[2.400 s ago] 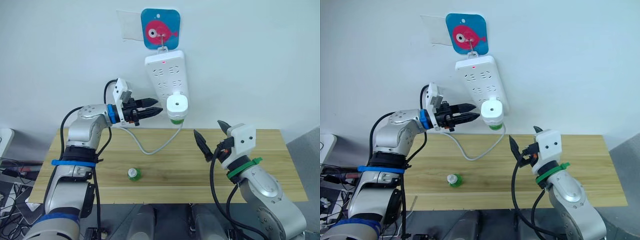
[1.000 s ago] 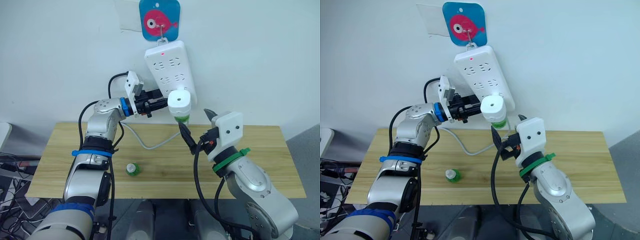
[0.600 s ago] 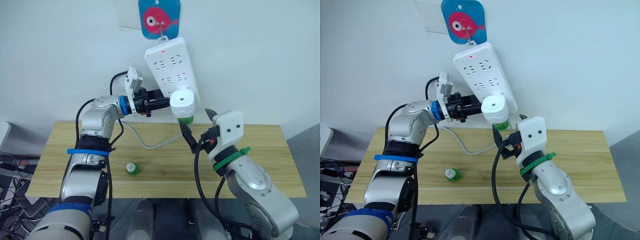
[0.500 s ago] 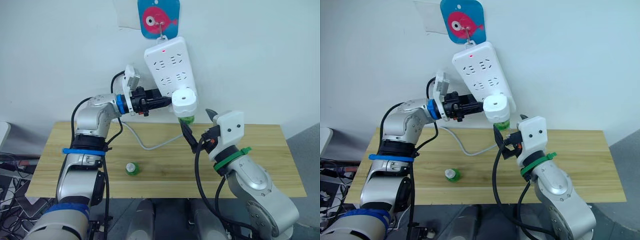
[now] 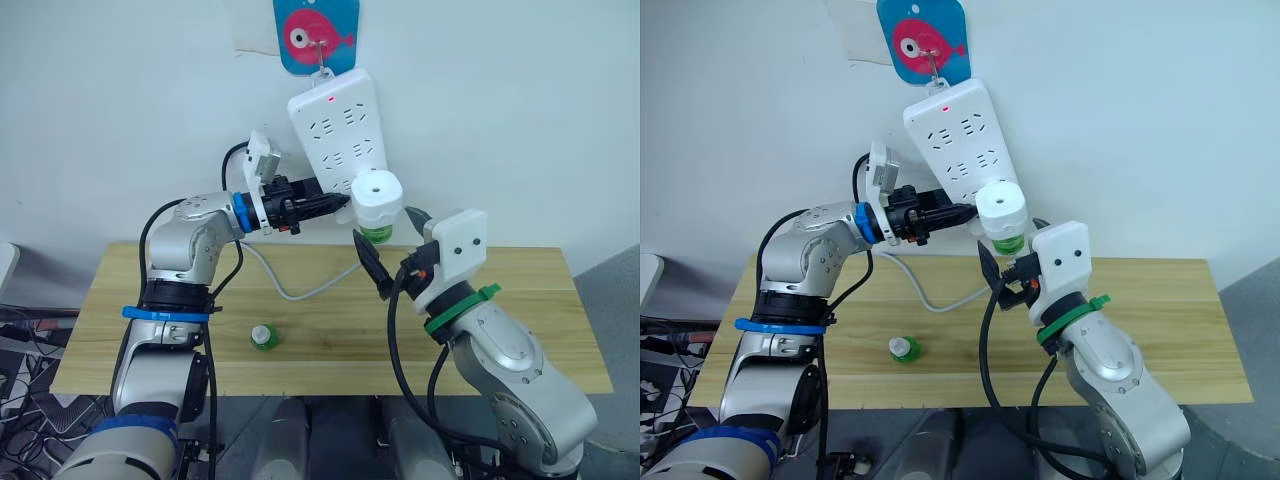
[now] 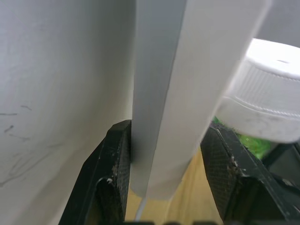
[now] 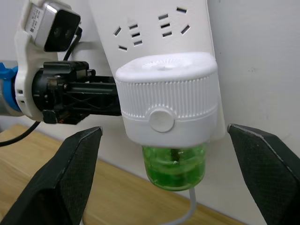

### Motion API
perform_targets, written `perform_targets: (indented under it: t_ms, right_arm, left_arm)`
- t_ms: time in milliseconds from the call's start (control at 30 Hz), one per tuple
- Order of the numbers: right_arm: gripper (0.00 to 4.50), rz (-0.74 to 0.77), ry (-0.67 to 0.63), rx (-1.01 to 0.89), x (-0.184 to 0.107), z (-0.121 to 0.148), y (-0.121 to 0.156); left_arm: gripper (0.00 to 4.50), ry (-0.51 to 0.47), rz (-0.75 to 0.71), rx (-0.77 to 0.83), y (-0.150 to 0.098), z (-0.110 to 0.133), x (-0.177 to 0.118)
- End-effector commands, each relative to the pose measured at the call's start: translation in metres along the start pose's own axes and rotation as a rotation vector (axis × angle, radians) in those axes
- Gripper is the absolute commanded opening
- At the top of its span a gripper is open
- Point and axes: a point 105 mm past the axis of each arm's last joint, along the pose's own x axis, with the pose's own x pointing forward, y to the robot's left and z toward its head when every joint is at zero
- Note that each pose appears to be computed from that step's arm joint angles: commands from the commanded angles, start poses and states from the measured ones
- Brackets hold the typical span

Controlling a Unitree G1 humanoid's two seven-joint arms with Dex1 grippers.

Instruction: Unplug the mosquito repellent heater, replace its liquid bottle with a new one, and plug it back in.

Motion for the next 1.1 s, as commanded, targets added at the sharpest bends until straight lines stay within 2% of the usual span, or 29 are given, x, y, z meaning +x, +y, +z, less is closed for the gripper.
perform_targets:
  t_ms: [33,133,167,400,633,1100]
  right_arm:
    - [4.50,-0.016,-0.040,-0.004,0.002,0.010,0.000]
    - [4.50,-0.033,-0.041,-0.008,0.005,0.010,0.000]
    - [4.50,-0.039,-0.043,-0.004,0.006,0.011,0.000]
    - [4.50,-0.073,-0.058,-0.016,0.019,0.015,0.003]
    - [4.50,-0.115,-0.013,-0.154,0.027,0.021,-0.013]
    - [4.50,-0.126,0.039,-0.075,0.028,0.034,-0.010]
  left_arm:
    - [2.09,-0.083,-0.009,0.030,-0.005,0.021,0.004]
    - [1.48,-0.086,-0.030,0.019,-0.009,0.020,0.005]
    - [1.44,-0.083,-0.036,0.019,-0.010,0.019,0.004]
    - [1.40,-0.065,-0.030,0.033,-0.011,0.018,0.004]
    - [1.40,-0.046,-0.031,0.057,-0.013,0.013,0.002]
    - [1.40,-0.037,-0.014,0.072,-0.009,0.009,-0.001]
